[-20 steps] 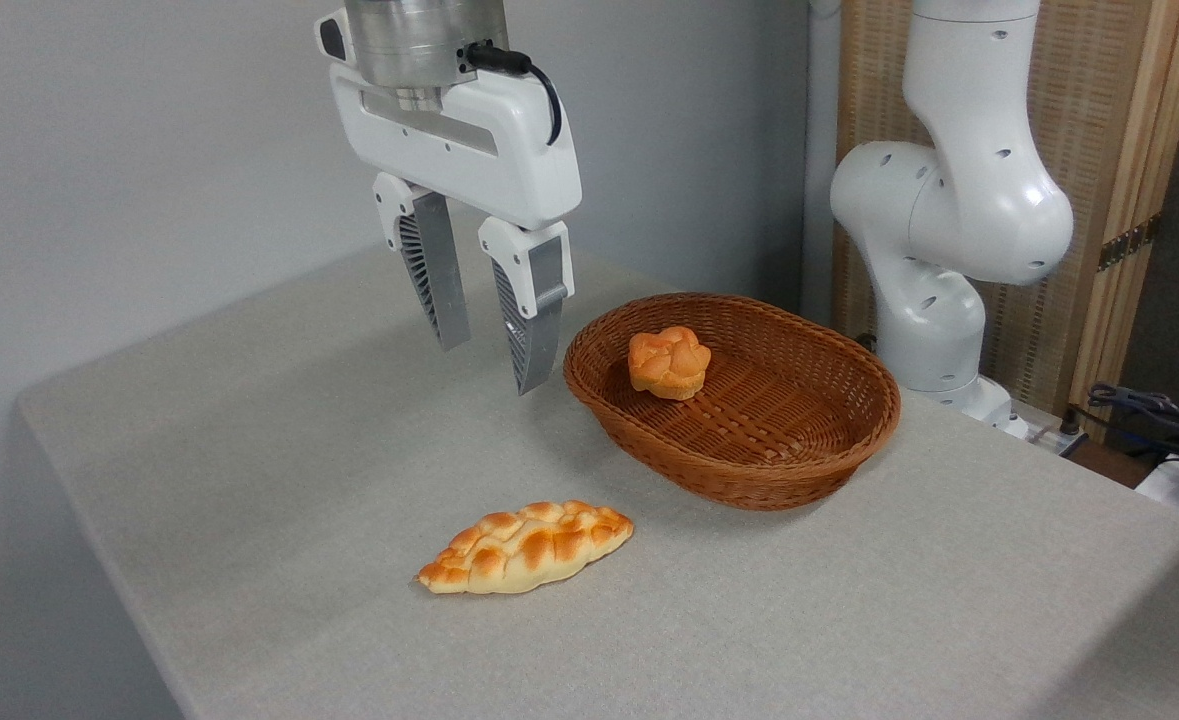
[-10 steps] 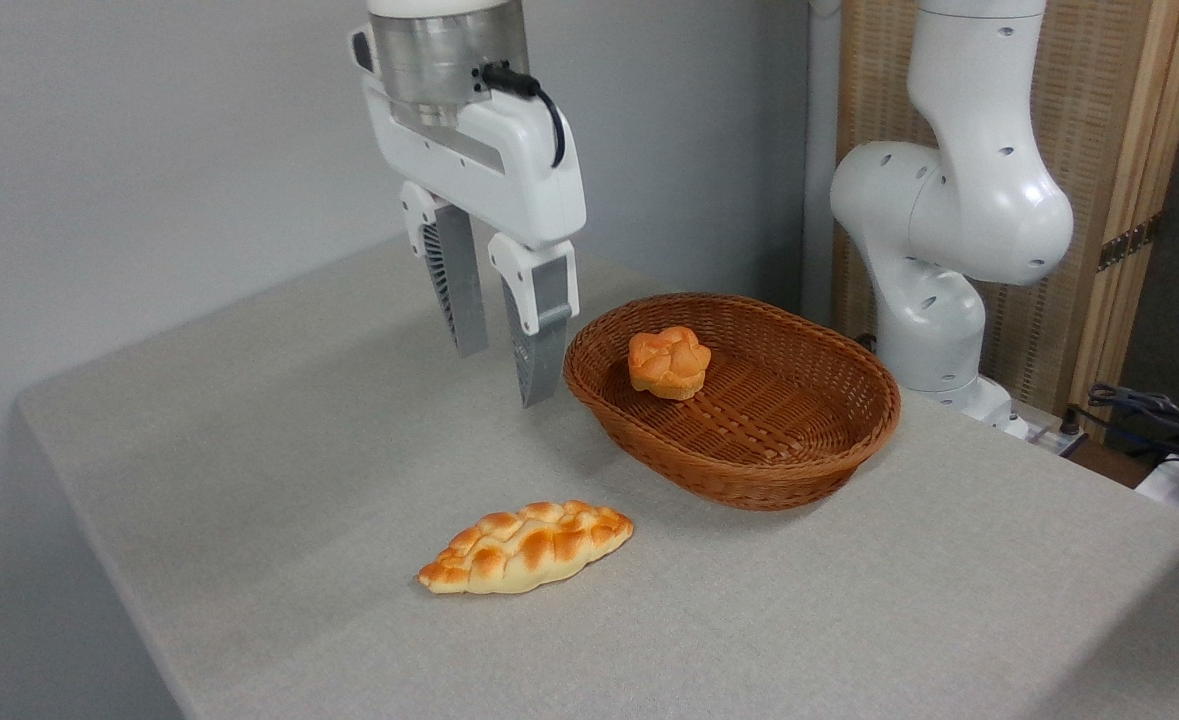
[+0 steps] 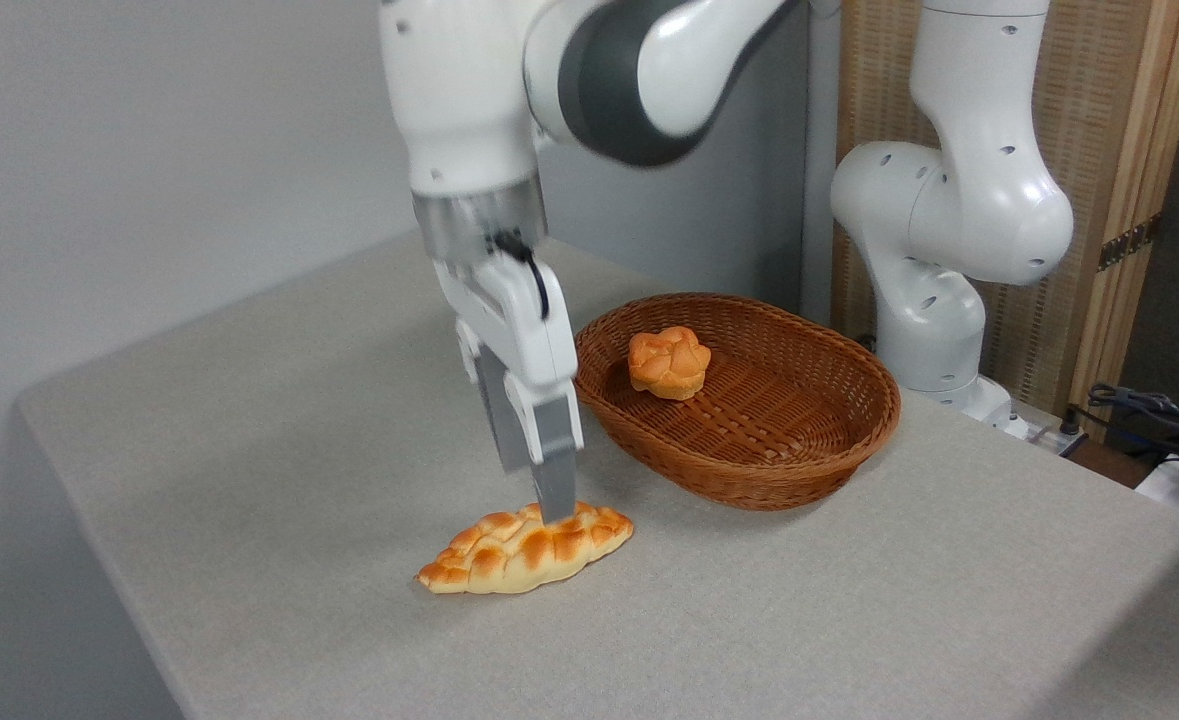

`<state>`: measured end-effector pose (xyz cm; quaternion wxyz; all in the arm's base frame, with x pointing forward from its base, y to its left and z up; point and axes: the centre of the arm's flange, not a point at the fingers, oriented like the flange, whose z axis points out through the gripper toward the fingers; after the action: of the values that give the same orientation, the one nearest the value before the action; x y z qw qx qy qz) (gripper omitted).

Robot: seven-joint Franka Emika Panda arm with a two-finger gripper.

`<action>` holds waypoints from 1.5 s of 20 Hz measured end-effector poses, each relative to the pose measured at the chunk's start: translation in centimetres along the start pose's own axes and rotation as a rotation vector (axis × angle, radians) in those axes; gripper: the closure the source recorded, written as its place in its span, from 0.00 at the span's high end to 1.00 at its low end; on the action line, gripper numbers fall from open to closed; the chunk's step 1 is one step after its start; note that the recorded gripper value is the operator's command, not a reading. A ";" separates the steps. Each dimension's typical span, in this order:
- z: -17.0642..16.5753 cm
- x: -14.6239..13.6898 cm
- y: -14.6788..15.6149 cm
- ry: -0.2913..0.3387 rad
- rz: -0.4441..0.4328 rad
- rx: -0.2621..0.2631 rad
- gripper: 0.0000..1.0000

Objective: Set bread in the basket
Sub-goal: 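Close the gripper around the middle of the braided loaf, then lift the braided loaf and carry it over the wicker basket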

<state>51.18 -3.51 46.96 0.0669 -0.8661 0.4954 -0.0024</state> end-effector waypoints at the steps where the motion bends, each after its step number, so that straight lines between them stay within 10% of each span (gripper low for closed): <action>1: 0.9 0.0 0.1 -0.007 0.009 0.007 1.00; 5: 4.5 0.5 0.5 0.001 0.034 0.020 0.99; 9: 6.2 1.1 1.4 0.019 0.060 0.034 0.29; 11: 6.1 1.4 1.6 0.018 0.071 0.036 0.13; 30: 5.3 3.6 3.2 0.025 0.127 0.048 0.05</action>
<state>50.63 -7.58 41.13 0.0811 -0.8310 0.5499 -0.0209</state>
